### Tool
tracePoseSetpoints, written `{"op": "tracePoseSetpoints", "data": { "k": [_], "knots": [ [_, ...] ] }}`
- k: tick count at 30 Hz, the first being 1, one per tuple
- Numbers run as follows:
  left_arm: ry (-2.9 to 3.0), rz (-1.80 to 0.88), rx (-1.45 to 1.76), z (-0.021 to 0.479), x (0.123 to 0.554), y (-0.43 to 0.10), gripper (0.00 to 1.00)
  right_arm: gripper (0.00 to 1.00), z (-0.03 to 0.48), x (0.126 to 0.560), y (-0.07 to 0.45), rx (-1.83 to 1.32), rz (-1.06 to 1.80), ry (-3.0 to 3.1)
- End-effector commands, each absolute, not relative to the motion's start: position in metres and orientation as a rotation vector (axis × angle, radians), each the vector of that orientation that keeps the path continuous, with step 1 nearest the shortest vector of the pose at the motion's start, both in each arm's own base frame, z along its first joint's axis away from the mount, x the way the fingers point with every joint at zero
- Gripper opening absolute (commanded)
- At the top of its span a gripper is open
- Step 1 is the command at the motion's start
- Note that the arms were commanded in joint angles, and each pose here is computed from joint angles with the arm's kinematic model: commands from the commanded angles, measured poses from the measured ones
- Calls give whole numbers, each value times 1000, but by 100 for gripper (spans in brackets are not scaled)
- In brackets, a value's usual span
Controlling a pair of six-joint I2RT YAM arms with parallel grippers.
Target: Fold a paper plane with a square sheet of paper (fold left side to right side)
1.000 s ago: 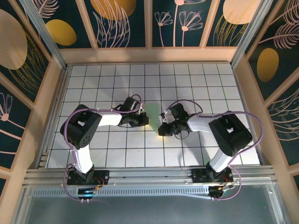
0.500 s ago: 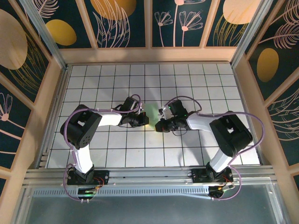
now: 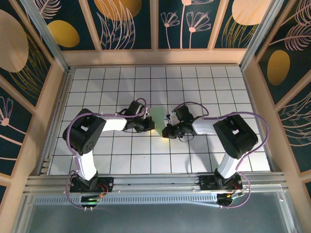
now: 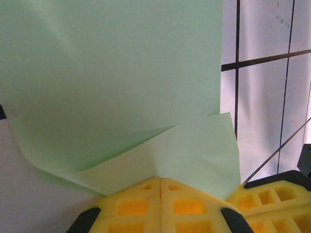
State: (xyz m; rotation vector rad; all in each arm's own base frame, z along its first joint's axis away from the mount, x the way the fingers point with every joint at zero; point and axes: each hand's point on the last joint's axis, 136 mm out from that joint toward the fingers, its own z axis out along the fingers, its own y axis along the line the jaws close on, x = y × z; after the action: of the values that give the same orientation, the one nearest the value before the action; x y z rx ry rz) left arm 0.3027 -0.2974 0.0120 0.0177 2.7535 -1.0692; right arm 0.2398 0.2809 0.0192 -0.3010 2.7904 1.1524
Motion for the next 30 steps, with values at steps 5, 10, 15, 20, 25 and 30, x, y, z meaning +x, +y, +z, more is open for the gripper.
{"op": "tracePoseSetpoints", "data": {
  "k": [5,10,15,20,25,30],
  "knots": [
    [2802,-937,-51,-4,300,-279,6,0,-5,234,264,-202,1055,2913],
    [2698,-994,-4,26,309,-285,10,0,-14,231,253,-160,1003,2961],
    [2626,-1087,61,48,303,-294,10,0,-18,232,249,-162,959,2980],
    [2626,-1170,131,51,290,-314,8,0,-20,232,246,-167,939,2986],
    [2631,-1194,136,49,290,-323,8,0,-20,231,248,-170,956,2980],
    [2658,-1211,144,39,288,-329,8,0,-20,232,248,-169,954,2978]
  ]
}}
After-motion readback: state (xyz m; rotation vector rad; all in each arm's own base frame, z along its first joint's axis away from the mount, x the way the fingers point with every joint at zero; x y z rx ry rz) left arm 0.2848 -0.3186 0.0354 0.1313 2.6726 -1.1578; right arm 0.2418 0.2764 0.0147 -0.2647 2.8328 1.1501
